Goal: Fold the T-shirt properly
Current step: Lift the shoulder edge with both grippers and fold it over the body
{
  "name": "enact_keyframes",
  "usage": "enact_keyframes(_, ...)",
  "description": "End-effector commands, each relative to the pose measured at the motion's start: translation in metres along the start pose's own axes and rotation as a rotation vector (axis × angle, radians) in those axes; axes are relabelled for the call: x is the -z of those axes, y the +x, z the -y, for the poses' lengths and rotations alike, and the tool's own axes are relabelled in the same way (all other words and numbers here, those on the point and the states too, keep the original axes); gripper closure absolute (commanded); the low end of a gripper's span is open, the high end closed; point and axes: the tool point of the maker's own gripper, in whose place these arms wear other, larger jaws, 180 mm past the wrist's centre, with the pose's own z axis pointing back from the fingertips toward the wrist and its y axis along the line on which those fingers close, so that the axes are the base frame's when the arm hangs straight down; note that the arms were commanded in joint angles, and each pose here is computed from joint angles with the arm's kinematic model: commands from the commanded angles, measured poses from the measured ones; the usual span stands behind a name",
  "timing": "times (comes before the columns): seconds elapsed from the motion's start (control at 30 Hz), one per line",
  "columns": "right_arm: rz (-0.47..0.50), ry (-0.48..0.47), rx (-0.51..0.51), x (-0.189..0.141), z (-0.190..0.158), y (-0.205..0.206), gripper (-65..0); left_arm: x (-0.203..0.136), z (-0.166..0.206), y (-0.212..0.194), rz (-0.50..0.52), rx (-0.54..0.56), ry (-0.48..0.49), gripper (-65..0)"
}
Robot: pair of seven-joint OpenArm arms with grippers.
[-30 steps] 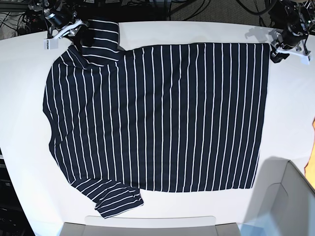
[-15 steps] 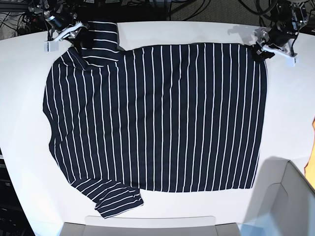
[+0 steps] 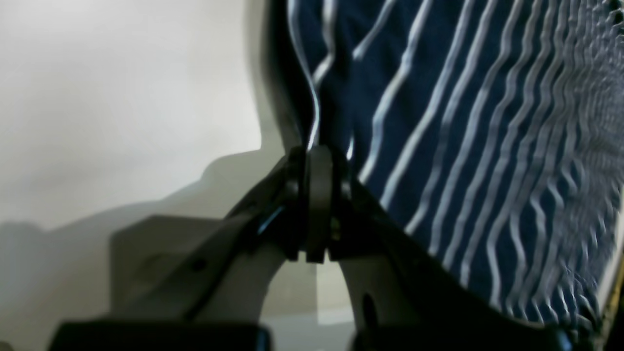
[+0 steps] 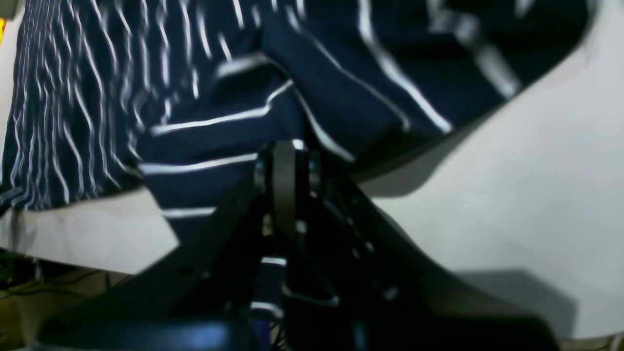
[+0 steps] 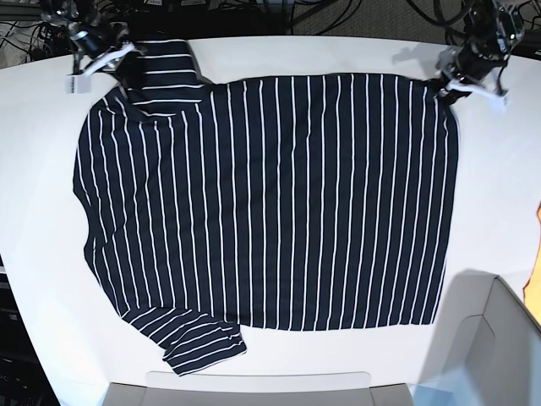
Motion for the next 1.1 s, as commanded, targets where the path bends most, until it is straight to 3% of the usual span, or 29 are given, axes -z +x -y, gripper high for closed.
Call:
enact_keyframes(0.0, 0.043, 0.013, -0.012, -0.006, -0.003, 0.014, 0.0, -0.013, -0.004, 0.011, 0.036, 0.023, 0.012, 0.0)
enact_keyframes(0.23, 0.07, -0.024, -0.041, -0.035, -0.002, 0.024, 0.0, -0.034, -0.022, 0.01, 0.047, 0.022, 0.063, 0.0)
enact_keyframes(0.47, 0.129, -0.046, -0.066, -0.054, -0.006, 0.043, 0.0, -0.071, -0.012, 0.039, 0.16, 0.093, 0.085, 0.0)
enact_keyframes(0.7, 0.186, -0.003, -0.1, -0.045, -0.019, 0.067, 0.0, -0.062, 0.009, 0.058, 0.201, 0.105, 0.034, 0.0)
enact_keyframes(1.07, 0.095, 0.056, -0.194, -0.009, -0.036, 0.099, 0.0, -0.04, 0.058, 0.095, 0.235, 0.108, -0.092, 0.0)
